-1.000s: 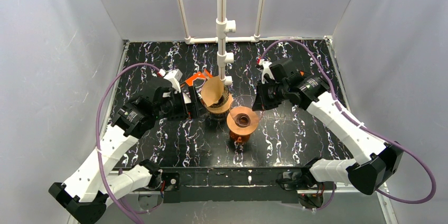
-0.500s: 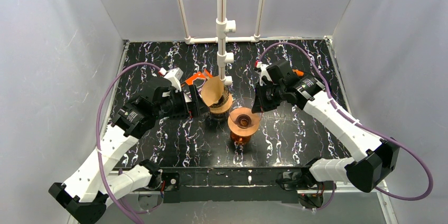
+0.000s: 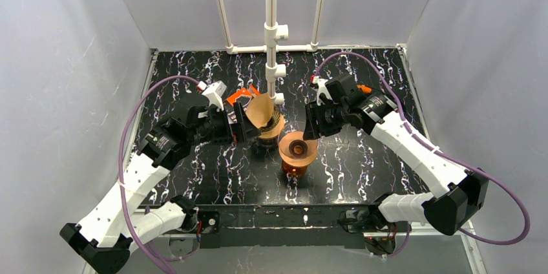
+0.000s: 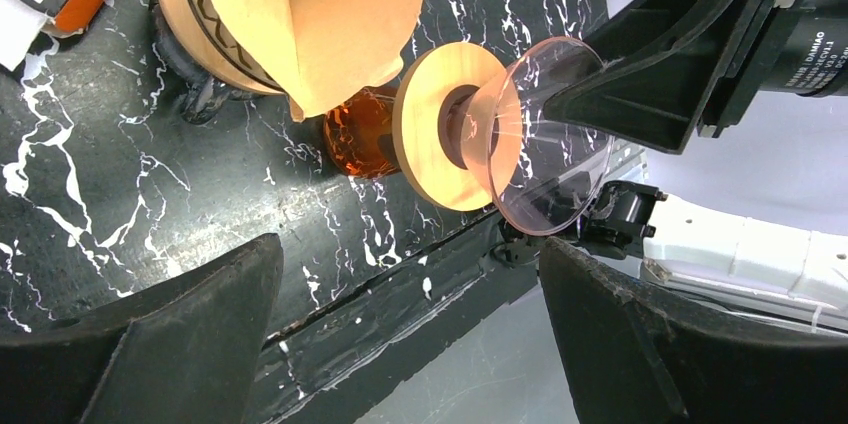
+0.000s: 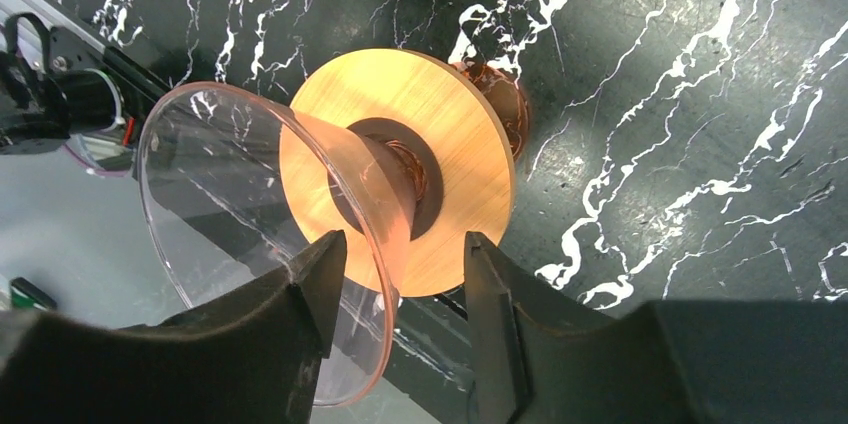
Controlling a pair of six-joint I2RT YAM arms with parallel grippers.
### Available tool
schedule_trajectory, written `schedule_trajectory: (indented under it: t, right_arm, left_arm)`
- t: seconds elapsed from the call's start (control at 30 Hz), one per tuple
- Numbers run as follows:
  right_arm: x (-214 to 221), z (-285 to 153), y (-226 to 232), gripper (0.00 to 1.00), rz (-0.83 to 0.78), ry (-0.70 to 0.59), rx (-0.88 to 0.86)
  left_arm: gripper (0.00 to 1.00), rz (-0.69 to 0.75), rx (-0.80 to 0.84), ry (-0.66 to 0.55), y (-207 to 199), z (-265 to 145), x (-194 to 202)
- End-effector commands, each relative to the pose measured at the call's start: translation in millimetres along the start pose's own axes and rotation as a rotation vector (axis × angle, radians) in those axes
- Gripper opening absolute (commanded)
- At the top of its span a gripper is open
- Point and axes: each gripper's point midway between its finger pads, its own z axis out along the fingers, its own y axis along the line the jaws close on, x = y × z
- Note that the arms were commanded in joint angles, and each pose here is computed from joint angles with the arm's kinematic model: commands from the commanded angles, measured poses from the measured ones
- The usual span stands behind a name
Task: Place the coffee filter in the dripper
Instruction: Place the coffee dripper in the dripper holder.
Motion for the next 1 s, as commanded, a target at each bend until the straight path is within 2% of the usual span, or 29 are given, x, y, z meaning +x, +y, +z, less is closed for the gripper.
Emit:
schedule_trajectory:
  t: [0.0,0.13,0.27,0.5,0.67,0.77,0.97]
  right_arm:
    - [-15,-10,11,0.63,-0.033,-0.064,-0.031]
    - [-24,-18,13,0.83,-0.030,-0.099,-0.028]
    - [-34,-28,14,0.89,-0.007,-0.138,-0.048]
    - [-40,-38,10,0.87,0.065,-0.159,-0.156]
    - [-39,-40,8,0.82,0.097,-0.161,-0.200]
    - [-39,-40,5,0.78,0.111,-0.163,-0.204]
    - [-38,-39,-4,0.73,0.137,-0.166,-0.198]
  left_arm:
    - [0.98,0.007,0.054,-0.001,-11,-5,-1]
    - [0.94,-0.012,0.092,0.021,-18,-3,1]
    - [0.91,-0.014,0.165,0.062,-30,1,6]
    - [0.81,-0.027,0.238,0.127,-46,8,12]
    - [0.75,-0.038,0.251,0.158,-53,18,21]
    - [0.68,-0.050,0.262,0.193,-57,29,31]
    - [0.66,-0.042,0.232,0.213,-59,49,42]
